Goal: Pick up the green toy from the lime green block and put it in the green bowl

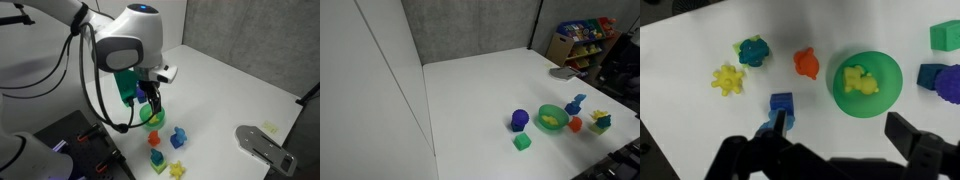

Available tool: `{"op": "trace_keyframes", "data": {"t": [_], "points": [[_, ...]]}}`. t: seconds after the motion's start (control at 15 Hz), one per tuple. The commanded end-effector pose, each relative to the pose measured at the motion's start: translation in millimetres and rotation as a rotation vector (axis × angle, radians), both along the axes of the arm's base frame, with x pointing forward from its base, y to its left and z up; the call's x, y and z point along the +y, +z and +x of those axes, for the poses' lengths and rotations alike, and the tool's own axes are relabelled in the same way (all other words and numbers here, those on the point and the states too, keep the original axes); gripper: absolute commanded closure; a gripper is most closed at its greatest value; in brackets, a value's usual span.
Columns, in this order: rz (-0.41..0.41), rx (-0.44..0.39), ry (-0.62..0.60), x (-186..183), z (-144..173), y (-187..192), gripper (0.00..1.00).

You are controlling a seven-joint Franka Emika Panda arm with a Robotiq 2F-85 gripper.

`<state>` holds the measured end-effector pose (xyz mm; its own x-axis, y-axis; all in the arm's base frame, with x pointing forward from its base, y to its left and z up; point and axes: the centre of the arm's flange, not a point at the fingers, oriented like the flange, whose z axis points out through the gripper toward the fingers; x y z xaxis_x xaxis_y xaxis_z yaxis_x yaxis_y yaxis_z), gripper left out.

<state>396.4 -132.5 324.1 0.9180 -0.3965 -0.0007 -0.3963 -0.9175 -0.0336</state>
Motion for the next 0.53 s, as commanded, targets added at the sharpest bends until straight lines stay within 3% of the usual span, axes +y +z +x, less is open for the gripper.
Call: {"op": "trace_keyframes", "data": {"t": [0.0,0.47], "points": [[-0.027,0.016,-0.018,-19,-7,-45,0.00],[-0.099,0.055,-0.082,-63,-17,-113,0.00]]}}
